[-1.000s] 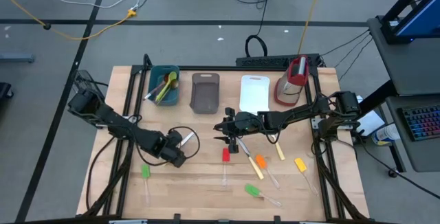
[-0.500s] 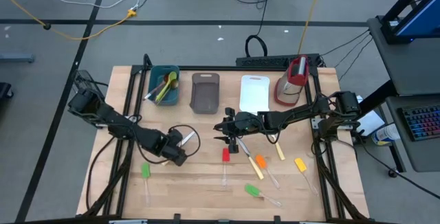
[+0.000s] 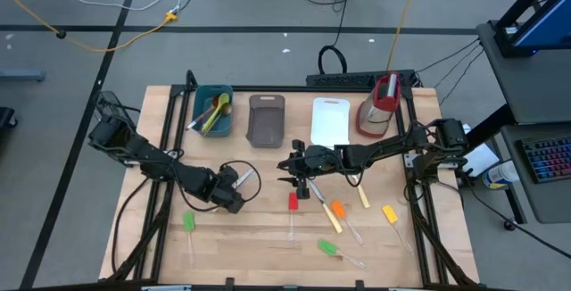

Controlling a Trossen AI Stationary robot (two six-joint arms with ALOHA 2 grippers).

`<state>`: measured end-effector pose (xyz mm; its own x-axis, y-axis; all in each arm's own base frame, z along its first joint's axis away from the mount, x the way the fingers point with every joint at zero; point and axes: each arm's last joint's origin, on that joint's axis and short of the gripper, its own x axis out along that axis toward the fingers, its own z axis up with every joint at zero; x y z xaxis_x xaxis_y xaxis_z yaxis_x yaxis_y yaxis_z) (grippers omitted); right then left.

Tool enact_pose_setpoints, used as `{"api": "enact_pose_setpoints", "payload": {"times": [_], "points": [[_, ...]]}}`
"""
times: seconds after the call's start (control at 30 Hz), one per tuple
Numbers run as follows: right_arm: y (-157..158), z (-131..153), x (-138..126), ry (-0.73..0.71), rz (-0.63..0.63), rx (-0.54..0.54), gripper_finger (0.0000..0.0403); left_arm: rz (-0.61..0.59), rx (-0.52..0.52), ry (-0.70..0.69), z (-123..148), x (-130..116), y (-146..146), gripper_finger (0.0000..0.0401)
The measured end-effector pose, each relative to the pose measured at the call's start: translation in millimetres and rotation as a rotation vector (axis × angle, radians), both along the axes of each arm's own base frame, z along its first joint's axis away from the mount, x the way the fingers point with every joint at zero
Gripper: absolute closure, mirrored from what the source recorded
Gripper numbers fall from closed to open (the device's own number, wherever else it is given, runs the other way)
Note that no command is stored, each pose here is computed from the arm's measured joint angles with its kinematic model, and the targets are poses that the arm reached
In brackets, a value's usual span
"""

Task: Pick & Place Kitchen Items
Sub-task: Put the left yellow knife into the black bin

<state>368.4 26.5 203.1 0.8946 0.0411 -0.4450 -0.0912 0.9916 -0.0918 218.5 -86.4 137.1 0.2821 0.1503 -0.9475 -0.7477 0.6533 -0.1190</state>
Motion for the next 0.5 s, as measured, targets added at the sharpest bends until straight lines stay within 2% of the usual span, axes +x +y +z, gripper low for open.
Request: {"api": "enact_pose_setpoints", "payload": {"times": [0.23, 0.5], "points": [[0.0, 0.1, 0.0, -0.001, 0.000, -0.001, 0.0238, -0.065, -0.016, -0.184, 9.1, 20.5, 5.9, 0.0371], [0.0, 0.2, 0.0, -0.001, 0.000, 0.000, 0.0238, -0.091, 0.058, -0.287, 26.0, 31.9, 35.0, 0.0374]]}}
